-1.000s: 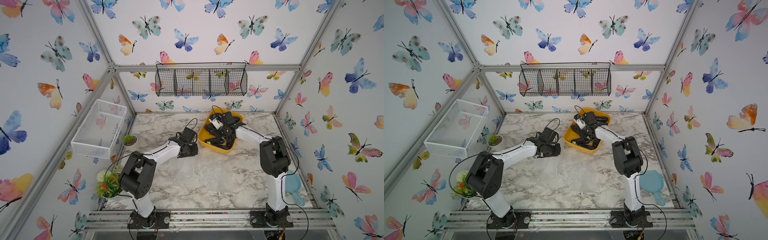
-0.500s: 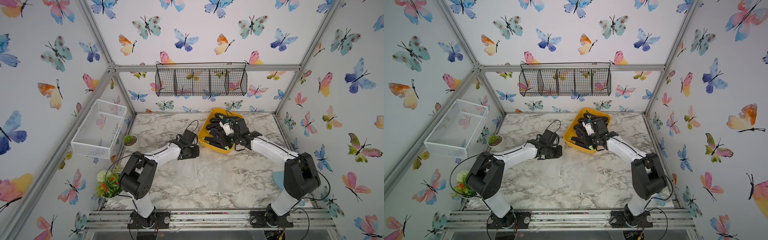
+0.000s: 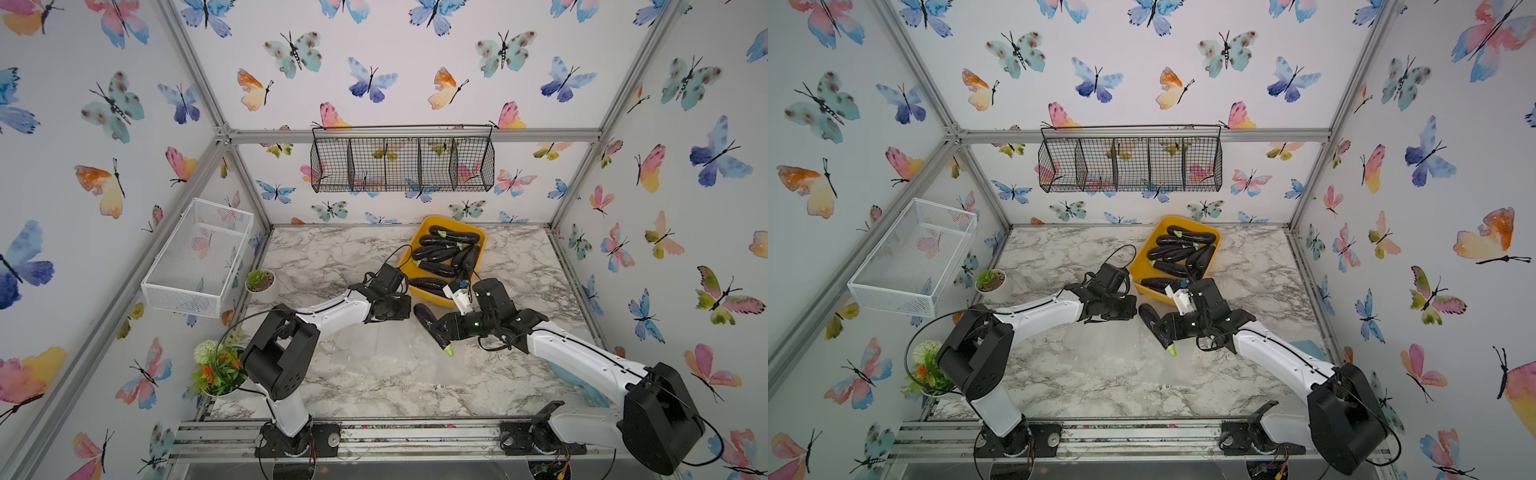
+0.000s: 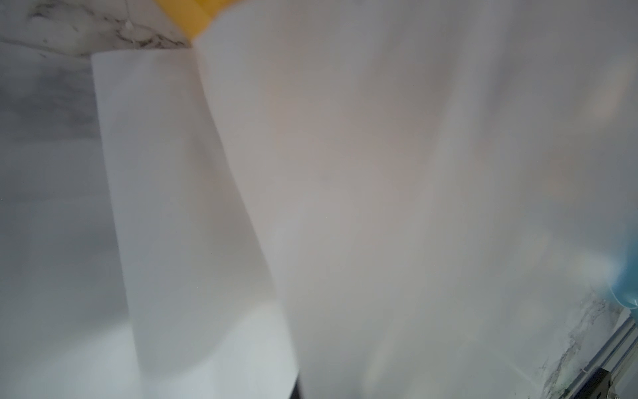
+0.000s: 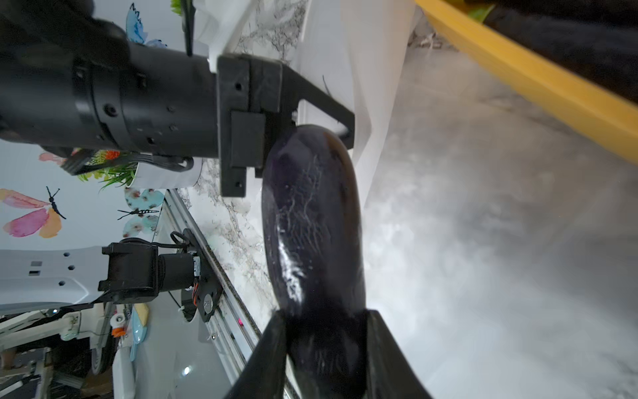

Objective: Place the eggplant in a zip-top bag and seal the zipper
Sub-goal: Place the eggplant in the zipper food storage bag.

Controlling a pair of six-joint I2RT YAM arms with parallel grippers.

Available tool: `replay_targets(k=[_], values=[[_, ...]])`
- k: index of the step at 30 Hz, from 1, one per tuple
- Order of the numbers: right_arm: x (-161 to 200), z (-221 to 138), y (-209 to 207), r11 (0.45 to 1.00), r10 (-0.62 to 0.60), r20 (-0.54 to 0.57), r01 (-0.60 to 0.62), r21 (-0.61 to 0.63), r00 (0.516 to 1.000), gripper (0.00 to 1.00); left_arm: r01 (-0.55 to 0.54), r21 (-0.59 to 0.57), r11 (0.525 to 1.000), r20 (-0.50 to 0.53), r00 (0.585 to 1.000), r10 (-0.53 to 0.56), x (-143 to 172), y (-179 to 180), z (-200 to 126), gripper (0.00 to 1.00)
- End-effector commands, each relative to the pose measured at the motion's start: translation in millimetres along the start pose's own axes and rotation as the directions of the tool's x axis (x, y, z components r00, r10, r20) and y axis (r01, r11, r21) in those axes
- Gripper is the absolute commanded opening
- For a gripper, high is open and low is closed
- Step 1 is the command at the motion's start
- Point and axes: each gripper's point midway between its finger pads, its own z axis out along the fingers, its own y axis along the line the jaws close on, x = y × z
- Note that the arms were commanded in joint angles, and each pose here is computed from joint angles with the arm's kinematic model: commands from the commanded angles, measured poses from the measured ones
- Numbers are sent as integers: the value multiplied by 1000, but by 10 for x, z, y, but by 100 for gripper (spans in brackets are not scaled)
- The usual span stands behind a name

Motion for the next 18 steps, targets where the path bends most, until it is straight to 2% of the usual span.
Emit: replay_targets(k=[1, 6, 13, 18], values=[[-30, 46, 163, 996, 13, -2, -14, -87, 1000, 22, -25, 48, 999, 3, 1000, 25, 43, -70, -41, 0], [44, 270, 120, 998, 17, -85, -22, -55, 996, 21, -48, 74, 996, 6, 999, 48, 125, -116, -30, 0], [92, 419, -92, 998, 57, -127, -52, 42, 990, 19, -69, 115, 991, 34, 997, 66, 166, -171, -147, 0], [133, 484, -95, 994, 64, -158, -48, 103, 985, 19, -92, 58, 994, 57, 994, 89, 196, -137, -262, 0]])
